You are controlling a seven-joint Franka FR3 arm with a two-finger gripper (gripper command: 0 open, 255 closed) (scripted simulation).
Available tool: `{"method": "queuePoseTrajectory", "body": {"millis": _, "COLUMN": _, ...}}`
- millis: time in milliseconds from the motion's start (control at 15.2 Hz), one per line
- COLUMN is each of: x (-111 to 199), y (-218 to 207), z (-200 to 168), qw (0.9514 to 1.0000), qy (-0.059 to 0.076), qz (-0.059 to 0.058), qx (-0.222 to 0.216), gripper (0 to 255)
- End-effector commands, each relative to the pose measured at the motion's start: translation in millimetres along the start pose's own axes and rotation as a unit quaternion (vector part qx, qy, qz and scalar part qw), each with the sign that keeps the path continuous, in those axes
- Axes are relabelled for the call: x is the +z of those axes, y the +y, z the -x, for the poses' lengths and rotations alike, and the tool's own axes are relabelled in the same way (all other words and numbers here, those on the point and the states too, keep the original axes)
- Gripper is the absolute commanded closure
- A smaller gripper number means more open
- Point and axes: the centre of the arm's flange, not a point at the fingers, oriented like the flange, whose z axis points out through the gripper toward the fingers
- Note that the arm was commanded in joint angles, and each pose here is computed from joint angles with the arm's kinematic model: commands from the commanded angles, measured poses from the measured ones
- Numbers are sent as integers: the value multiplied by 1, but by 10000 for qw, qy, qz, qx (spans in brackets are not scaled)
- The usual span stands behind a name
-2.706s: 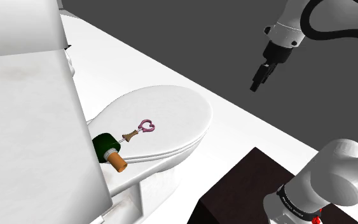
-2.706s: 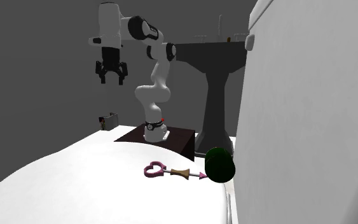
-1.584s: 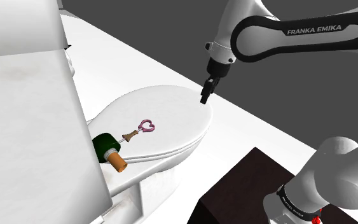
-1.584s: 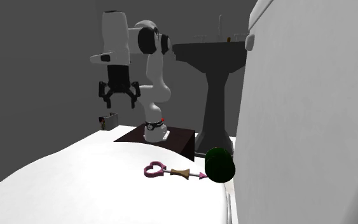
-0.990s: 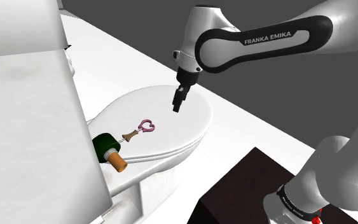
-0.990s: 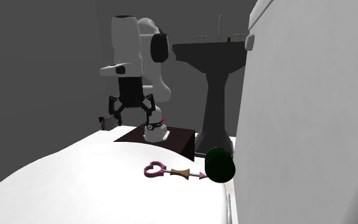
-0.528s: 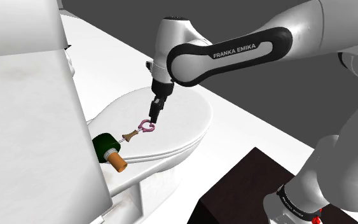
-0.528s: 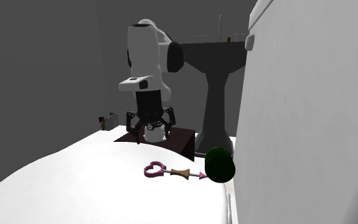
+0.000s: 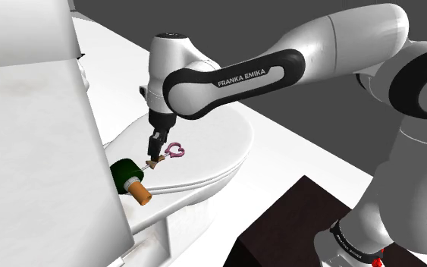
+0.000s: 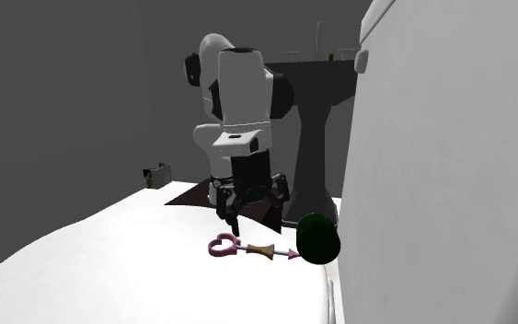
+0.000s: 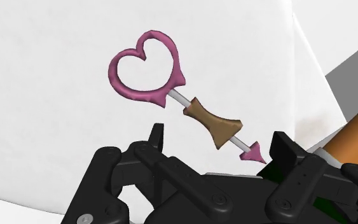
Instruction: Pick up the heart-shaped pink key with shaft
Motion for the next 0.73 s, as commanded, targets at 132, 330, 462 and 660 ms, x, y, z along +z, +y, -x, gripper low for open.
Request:
{"method": "queuePoseTrajectory", "body": {"millis": 132, "x": 20, "y": -3, "z": -5, "qw": 10000, "qy": 7, "qz": -14, "qx": -58, "gripper": 0}}
{"method": "queuePoseTrajectory", "body": {"millis": 330, "x": 36, "y": -2, "z": -3, "qw": 10000, "qy": 7, "qz": -14, "qx": -58, "gripper": 0}}
{"method": "queuePoseTrajectory", "body": {"millis": 462, "x": 44, "y": -2, "z": -2, "qw": 10000, "qy": 7, "qz": -14, "qx": -58, "gripper": 0}}
{"method": "queuePoseTrajectory", "body": {"millis": 660, "x": 45, "y": -2, "z": -3, "qw": 10000, "qy": 6, "qz": -14, "qx": -58, "gripper": 255}}
